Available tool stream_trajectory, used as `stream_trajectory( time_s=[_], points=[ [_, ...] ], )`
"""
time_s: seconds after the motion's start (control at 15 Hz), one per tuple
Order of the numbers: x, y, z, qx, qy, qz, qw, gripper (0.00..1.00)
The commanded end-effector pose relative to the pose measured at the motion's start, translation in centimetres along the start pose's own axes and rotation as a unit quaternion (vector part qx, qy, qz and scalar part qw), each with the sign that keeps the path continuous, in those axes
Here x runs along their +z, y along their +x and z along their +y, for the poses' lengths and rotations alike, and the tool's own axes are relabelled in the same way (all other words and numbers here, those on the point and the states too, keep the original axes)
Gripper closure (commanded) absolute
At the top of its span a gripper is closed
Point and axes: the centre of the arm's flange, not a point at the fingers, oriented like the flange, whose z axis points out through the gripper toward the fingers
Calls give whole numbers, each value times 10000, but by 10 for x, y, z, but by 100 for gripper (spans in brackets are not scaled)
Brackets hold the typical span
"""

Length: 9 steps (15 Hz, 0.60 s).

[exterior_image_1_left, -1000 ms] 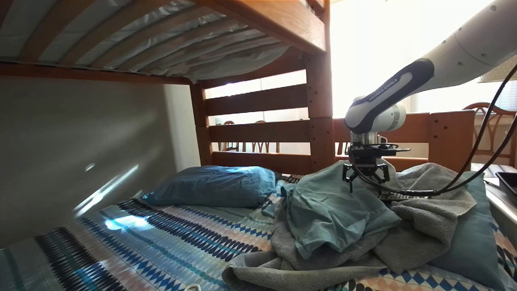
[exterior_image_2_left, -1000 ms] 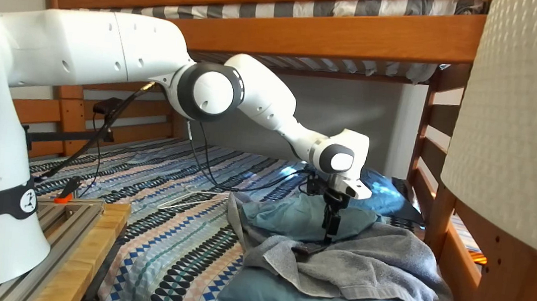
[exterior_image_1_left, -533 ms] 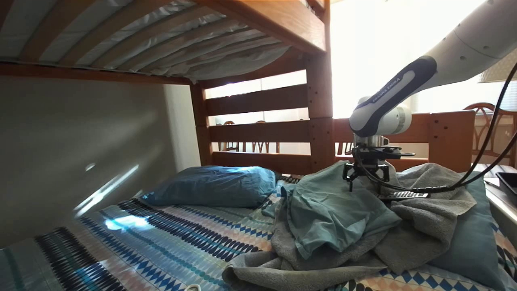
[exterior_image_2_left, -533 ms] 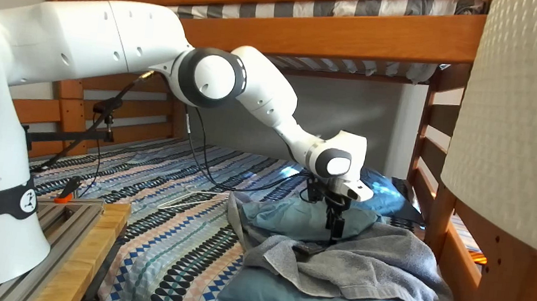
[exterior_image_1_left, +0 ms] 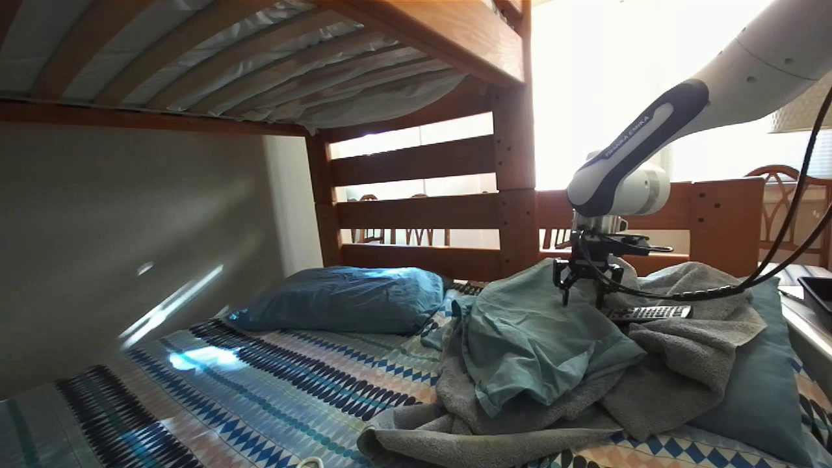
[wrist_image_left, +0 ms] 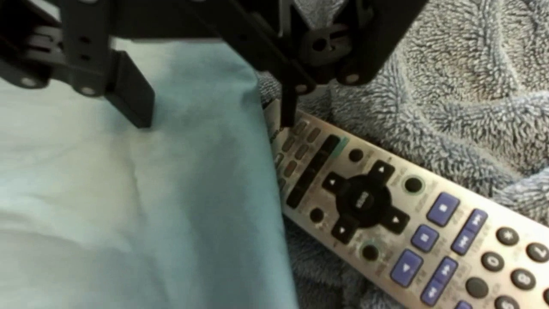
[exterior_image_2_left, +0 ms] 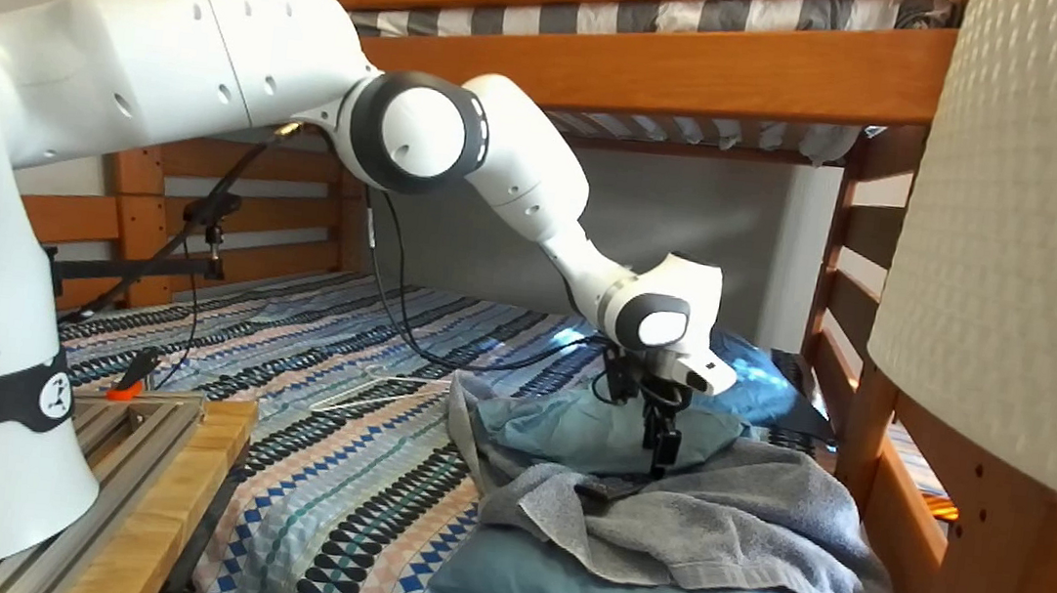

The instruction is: Fold the blue towel on the bed

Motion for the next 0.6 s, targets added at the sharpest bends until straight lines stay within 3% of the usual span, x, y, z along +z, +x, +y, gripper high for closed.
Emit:
stream_trajectory(
  time_s=[0.0,0.4,0.53],
  points=[
    [-5,-20,8,-85,281,-405,9987,55],
    [0,-25,11,-96,389,-535,9978,95],
    [-7,-22,13,-67,460,-453,9979,100]
  ],
)
